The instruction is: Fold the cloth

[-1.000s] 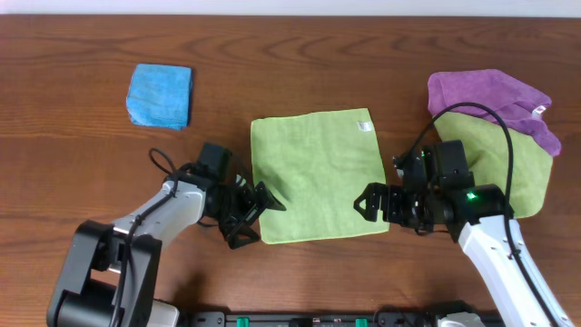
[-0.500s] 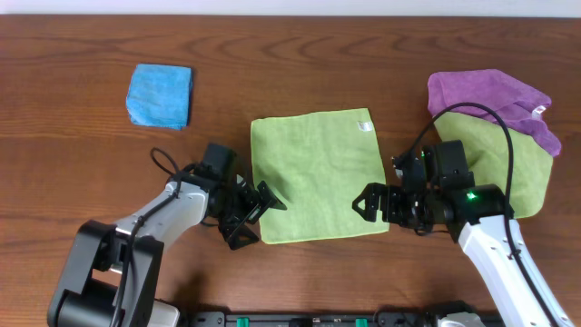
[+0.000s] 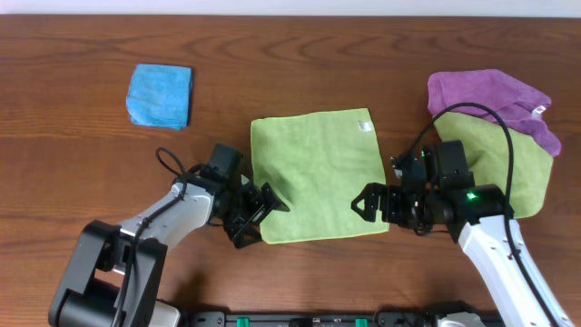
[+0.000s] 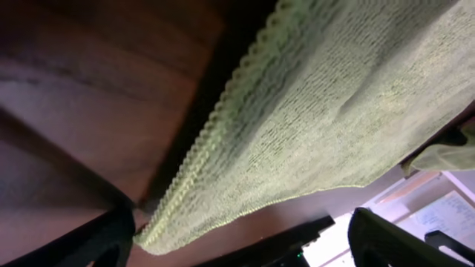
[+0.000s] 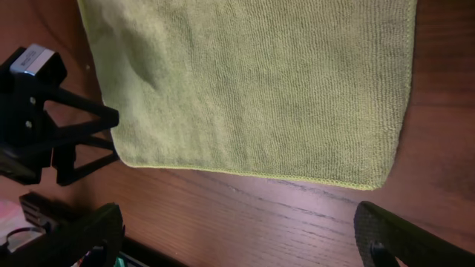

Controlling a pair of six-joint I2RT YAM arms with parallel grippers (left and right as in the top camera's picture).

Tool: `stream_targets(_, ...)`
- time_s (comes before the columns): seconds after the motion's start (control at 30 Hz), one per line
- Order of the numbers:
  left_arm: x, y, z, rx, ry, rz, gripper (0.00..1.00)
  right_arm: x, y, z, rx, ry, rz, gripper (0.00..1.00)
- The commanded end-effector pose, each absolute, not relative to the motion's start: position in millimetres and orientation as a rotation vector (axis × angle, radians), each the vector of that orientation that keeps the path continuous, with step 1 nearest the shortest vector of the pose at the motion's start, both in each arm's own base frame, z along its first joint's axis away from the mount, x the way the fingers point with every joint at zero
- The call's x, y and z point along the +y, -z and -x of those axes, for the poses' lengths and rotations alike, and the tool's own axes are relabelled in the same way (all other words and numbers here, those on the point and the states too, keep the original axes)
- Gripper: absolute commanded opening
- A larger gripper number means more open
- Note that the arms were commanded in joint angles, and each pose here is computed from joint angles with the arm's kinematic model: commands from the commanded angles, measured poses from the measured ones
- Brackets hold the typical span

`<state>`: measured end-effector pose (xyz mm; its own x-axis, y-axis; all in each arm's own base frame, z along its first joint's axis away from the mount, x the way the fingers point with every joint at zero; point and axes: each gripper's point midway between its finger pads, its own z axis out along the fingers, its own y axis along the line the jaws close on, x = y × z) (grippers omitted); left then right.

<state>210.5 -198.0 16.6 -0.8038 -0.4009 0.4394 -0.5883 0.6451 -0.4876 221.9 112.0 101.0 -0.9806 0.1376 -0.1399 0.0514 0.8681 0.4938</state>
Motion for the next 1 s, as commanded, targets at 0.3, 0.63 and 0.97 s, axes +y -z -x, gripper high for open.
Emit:
stream_targets(0.3,-205.0,-5.6,-205.7,-2.637,-0.874,-0.73,0.49,113.2,-103.8,-220.3,2.861,-0.783,-0.162,0.99)
stream_targets(0.63,-202.8,-5.4,-207.0,-2.676,-0.89,-0.655,0.06,94.9,-84.8,-221.1,2.883,-0.615,-0.193,0.99)
stream_targets(0.97,-184.2,-6.2,-201.8,-2.676,-0.862,-0.623,0.06,92.3,-30.4,-203.9,2.892,-0.632,-0.355,0.99)
